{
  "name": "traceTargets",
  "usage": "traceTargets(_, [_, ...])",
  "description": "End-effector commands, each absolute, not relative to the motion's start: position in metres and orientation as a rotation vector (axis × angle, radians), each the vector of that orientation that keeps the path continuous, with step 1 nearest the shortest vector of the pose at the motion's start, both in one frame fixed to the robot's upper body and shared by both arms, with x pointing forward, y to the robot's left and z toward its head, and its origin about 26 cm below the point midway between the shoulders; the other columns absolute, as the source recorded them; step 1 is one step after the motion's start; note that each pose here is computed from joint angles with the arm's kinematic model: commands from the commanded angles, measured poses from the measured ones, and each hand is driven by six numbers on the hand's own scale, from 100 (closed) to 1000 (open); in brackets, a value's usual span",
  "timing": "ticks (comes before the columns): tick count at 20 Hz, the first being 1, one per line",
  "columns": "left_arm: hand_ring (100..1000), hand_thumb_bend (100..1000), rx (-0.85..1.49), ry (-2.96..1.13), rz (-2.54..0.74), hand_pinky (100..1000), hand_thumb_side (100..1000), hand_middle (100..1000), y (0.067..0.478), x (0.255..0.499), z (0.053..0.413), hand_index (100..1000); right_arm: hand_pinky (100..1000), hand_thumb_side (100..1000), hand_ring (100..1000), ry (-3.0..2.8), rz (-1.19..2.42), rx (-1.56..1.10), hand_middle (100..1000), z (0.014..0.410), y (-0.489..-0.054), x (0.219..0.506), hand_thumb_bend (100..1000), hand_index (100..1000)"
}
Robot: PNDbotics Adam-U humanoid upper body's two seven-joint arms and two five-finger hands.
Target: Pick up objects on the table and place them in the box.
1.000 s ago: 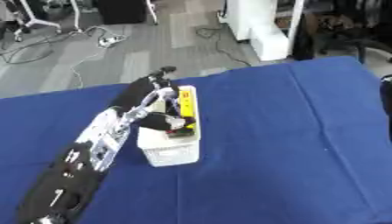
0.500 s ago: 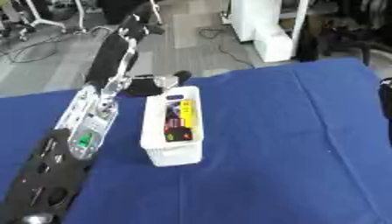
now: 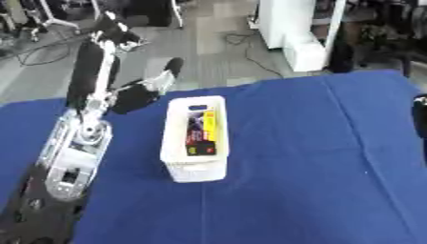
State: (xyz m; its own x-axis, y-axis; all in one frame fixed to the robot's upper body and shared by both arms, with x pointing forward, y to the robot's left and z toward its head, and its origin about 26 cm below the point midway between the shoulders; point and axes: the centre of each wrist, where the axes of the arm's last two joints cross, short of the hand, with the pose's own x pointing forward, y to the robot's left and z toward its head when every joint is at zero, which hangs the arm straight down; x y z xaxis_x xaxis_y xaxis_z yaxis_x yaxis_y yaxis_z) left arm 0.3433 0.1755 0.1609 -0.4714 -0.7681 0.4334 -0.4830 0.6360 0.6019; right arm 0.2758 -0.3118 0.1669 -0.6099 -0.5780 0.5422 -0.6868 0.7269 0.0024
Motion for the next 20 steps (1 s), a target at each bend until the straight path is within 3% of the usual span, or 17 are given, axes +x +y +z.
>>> traceTargets(1, [619, 360, 0.934, -2.184, -0.46, 634, 618, 931, 0.175, 0.337, 0.169, 834, 163, 1000, 290, -2.44, 0.309, 0.944, 247, 0.173, -0.314, 0.275, 100, 382])
traceTargets(7, [593, 320, 0.823, -2.238, -0.444, 605, 654, 916, 0.174, 0.327, 0.171, 823, 164, 1000, 290, -2.463, 0.293, 0.913, 248, 0.171, -0.316, 0.273, 100, 382])
traceTargets(14, [564, 345, 0.777, -2.335, -0.38, 575, 617, 870, 0.175, 0.32, 0.178, 792, 165, 1000, 289, -2.472, 0.284, 0.913, 247, 0.173, -0.317, 0.274, 100, 382])
traceTargets(20, [527, 327, 0.539, -2.351, -0.352, 535, 654, 882, 0.168, 0.317, 0.175, 856, 165, 1000, 290, -2.47, 0.288, 0.922, 248, 0.175, -0.316, 0.275, 100, 383])
